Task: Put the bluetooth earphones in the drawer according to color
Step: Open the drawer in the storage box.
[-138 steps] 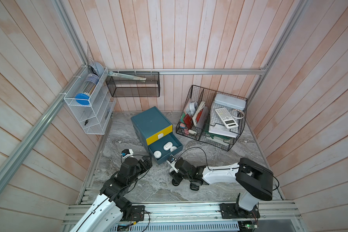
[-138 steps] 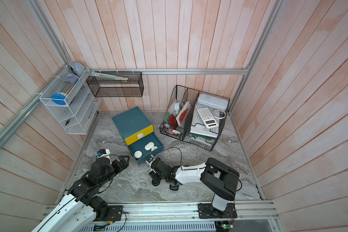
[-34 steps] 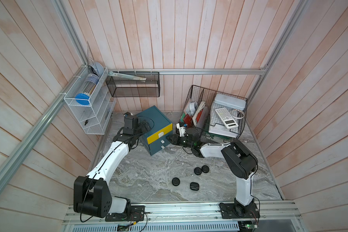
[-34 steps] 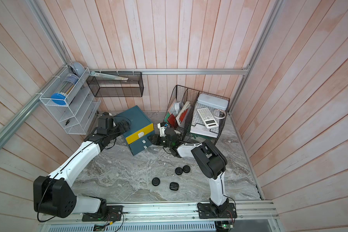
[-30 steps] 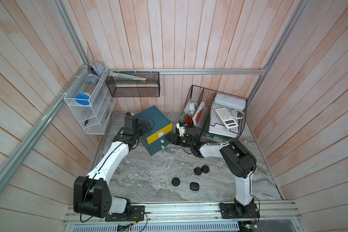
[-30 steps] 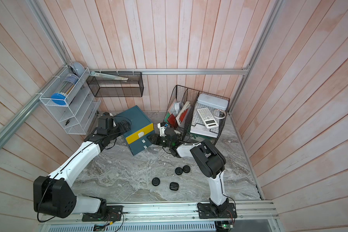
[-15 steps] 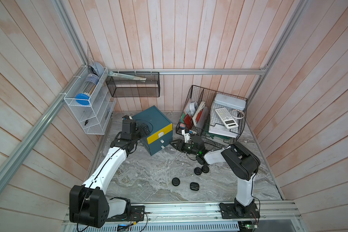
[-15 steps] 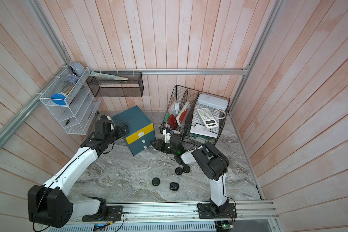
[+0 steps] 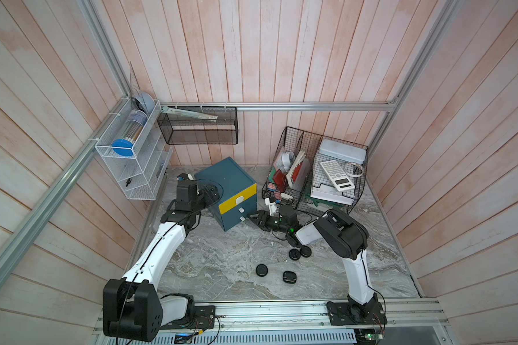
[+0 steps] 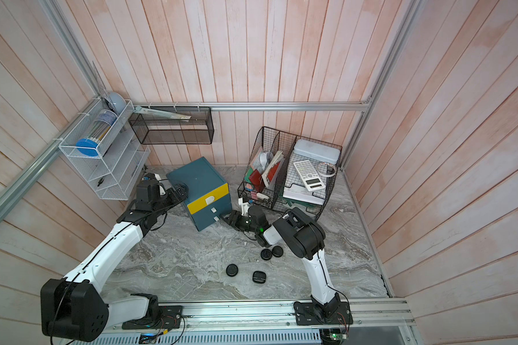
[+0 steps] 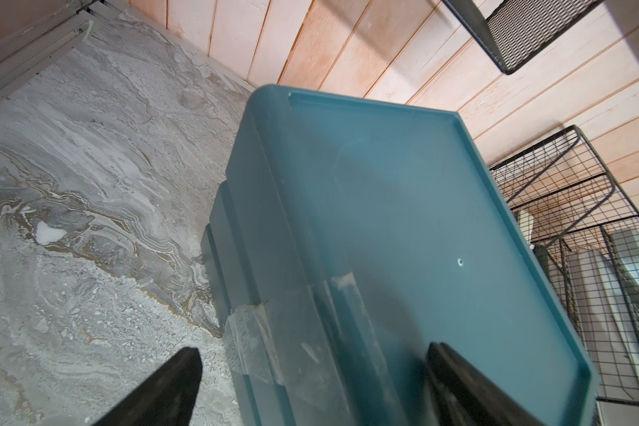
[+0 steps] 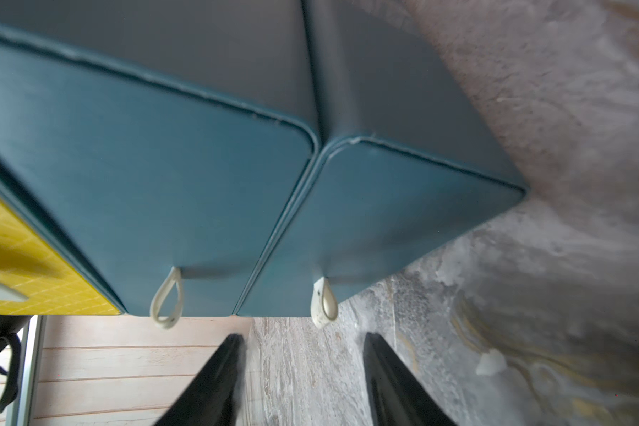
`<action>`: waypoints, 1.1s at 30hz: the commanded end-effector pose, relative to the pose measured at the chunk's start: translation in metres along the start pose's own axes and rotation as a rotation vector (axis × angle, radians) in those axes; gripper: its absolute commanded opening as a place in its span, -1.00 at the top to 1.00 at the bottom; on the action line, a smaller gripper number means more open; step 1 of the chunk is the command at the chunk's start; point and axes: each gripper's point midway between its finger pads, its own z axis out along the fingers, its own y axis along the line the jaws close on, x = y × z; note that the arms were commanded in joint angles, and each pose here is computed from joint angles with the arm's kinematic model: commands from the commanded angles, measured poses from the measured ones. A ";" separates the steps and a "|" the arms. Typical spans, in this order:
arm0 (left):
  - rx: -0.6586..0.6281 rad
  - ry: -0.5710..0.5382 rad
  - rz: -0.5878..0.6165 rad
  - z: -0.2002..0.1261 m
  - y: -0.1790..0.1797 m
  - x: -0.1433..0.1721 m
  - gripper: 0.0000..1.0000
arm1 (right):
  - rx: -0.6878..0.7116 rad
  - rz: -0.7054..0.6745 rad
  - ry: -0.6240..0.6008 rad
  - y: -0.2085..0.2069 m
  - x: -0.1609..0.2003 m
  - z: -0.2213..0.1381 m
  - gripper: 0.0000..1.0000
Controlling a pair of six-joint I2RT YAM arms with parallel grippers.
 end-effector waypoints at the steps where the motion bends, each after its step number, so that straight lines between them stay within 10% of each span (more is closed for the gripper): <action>1: -0.027 0.037 -0.001 0.001 0.013 0.013 -1.00 | -0.041 0.001 0.013 0.006 0.002 0.010 -0.11; 25: -0.012 0.040 -0.012 0.005 0.014 0.016 -1.00 | -0.018 0.058 0.057 -0.012 0.017 0.040 -0.07; 33: -0.007 0.043 -0.015 0.007 0.014 0.019 -1.00 | -0.025 0.060 0.056 -0.011 0.016 0.043 0.29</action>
